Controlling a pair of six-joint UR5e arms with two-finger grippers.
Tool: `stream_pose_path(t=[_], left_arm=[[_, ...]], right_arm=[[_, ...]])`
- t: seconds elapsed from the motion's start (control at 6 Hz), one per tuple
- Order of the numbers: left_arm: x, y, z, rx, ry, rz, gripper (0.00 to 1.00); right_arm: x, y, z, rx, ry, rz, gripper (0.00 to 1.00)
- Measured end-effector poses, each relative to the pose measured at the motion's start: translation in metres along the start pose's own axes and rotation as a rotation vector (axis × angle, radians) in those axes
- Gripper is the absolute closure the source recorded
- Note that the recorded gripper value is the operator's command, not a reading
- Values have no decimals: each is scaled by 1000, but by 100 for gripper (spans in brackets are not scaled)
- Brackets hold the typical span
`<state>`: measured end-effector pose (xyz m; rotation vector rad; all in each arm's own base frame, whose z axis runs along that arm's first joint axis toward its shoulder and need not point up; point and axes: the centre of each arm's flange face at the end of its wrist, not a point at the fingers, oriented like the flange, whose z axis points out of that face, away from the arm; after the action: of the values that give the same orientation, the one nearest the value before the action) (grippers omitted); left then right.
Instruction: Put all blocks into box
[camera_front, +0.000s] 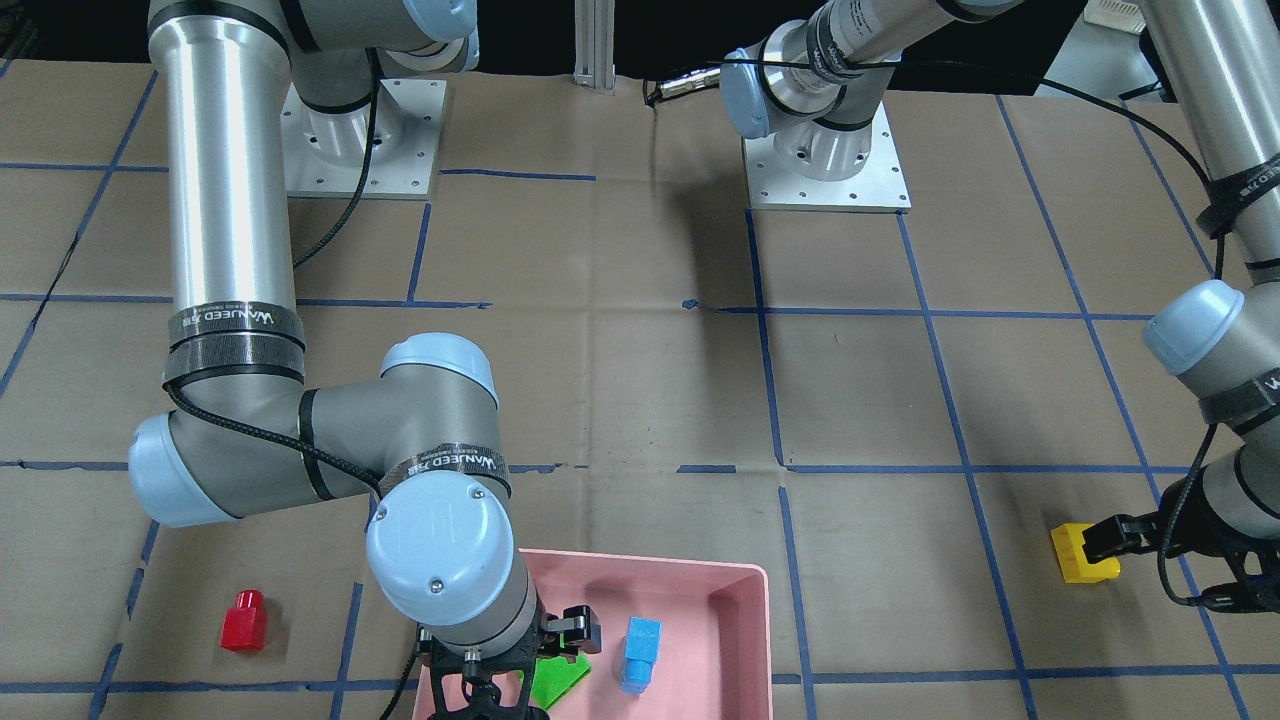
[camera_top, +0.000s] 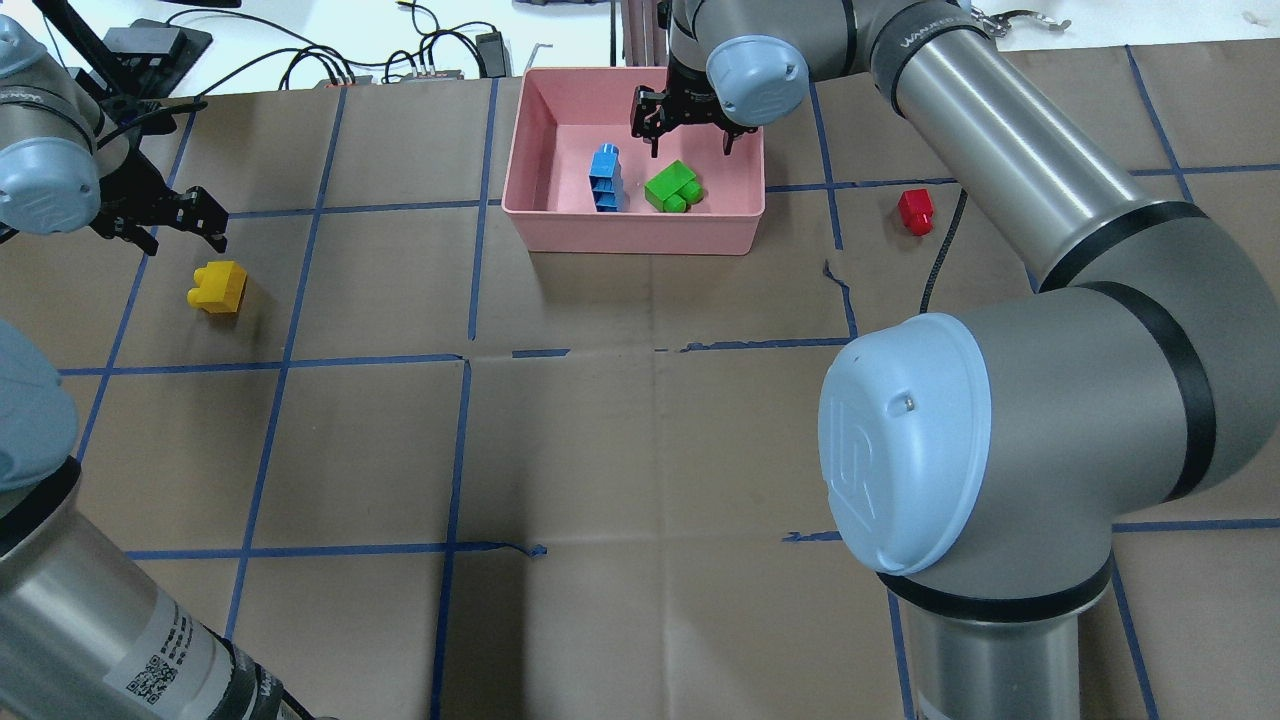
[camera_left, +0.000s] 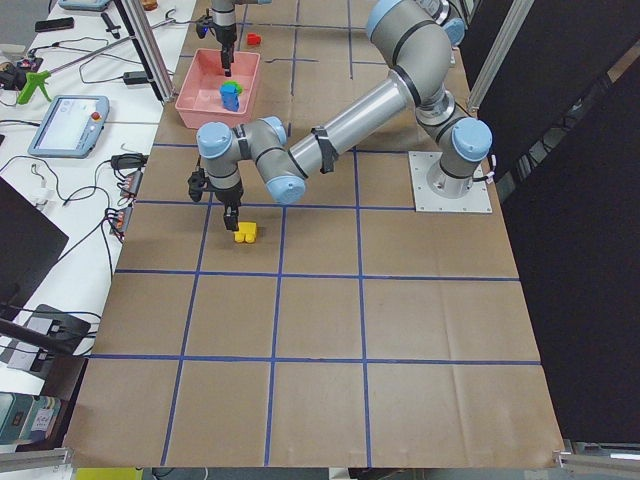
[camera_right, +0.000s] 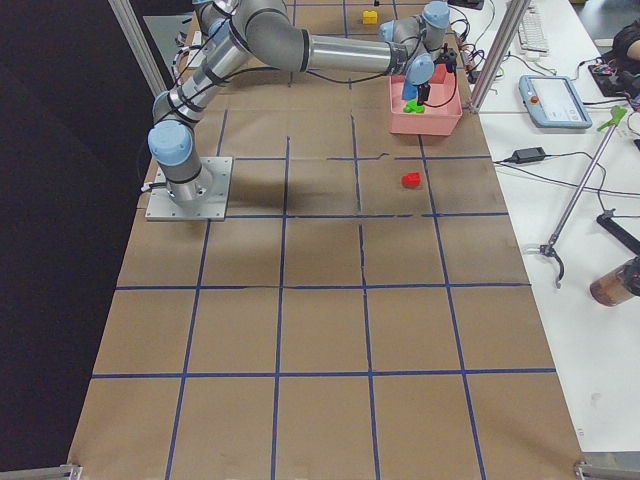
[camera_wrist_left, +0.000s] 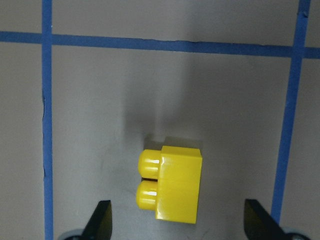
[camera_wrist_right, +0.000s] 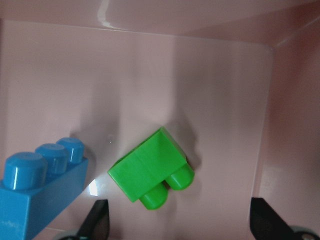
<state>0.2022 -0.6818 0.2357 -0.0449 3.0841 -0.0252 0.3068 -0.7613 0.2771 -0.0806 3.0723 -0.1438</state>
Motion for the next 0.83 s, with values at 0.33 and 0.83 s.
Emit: stream_pose_path(t=[0.33, 0.83], left_arm=[[1, 6, 29, -23, 32, 1, 8], [-4, 8, 47, -34, 59, -5, 8]], right_arm=[[29, 1, -40, -25, -19, 33, 0], [169, -6, -92, -70, 7, 86, 0]])
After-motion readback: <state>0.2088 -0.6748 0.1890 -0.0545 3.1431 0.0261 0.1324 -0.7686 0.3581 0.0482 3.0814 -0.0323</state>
